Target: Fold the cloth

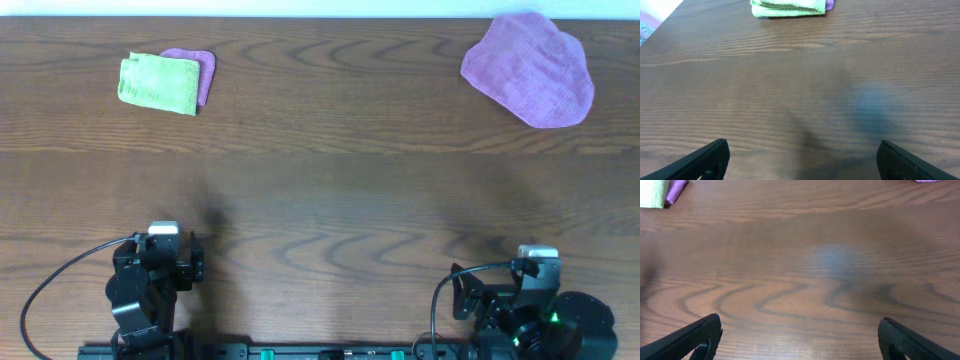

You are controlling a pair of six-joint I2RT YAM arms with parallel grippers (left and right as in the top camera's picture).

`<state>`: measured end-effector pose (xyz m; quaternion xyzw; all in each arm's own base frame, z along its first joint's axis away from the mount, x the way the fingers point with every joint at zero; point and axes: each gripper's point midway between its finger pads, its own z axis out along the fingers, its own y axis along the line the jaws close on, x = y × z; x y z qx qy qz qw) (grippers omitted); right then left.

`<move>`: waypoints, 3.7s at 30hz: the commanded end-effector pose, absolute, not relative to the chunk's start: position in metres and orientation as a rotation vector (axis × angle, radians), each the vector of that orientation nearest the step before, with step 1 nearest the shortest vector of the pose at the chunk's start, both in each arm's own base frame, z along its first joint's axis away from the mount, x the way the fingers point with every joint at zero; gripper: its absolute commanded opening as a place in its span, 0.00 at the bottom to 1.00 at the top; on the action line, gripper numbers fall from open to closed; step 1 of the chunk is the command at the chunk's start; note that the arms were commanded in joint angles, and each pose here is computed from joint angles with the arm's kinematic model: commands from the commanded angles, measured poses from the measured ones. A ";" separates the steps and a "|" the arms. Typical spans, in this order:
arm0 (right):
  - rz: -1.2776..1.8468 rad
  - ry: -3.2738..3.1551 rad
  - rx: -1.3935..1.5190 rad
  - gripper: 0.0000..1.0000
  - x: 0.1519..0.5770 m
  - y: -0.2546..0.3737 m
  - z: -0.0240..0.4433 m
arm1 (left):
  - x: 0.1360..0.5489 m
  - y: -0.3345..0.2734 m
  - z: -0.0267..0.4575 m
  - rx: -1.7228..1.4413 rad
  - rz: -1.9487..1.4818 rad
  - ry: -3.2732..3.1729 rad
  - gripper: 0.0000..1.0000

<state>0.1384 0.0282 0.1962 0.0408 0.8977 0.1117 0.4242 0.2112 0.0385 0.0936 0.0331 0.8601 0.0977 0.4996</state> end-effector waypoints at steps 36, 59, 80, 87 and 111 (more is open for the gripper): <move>-0.007 2.081 0.200 0.99 0.190 -0.018 0.187 | 0.210 0.040 0.087 0.065 0.239 2.089 0.95; -0.239 2.313 0.271 0.99 0.184 -0.048 0.049 | 0.210 0.040 0.087 0.065 0.239 2.089 0.95; -0.238 2.313 0.268 0.99 0.184 -0.047 0.050 | 0.210 0.040 0.087 0.065 0.239 2.089 0.95; -0.238 2.313 0.268 0.99 0.184 -0.047 0.050 | 0.210 0.040 0.087 0.065 0.239 2.089 0.95; -0.238 2.313 0.268 0.99 0.184 -0.047 0.050 | 0.210 0.040 0.087 0.065 0.239 2.089 0.95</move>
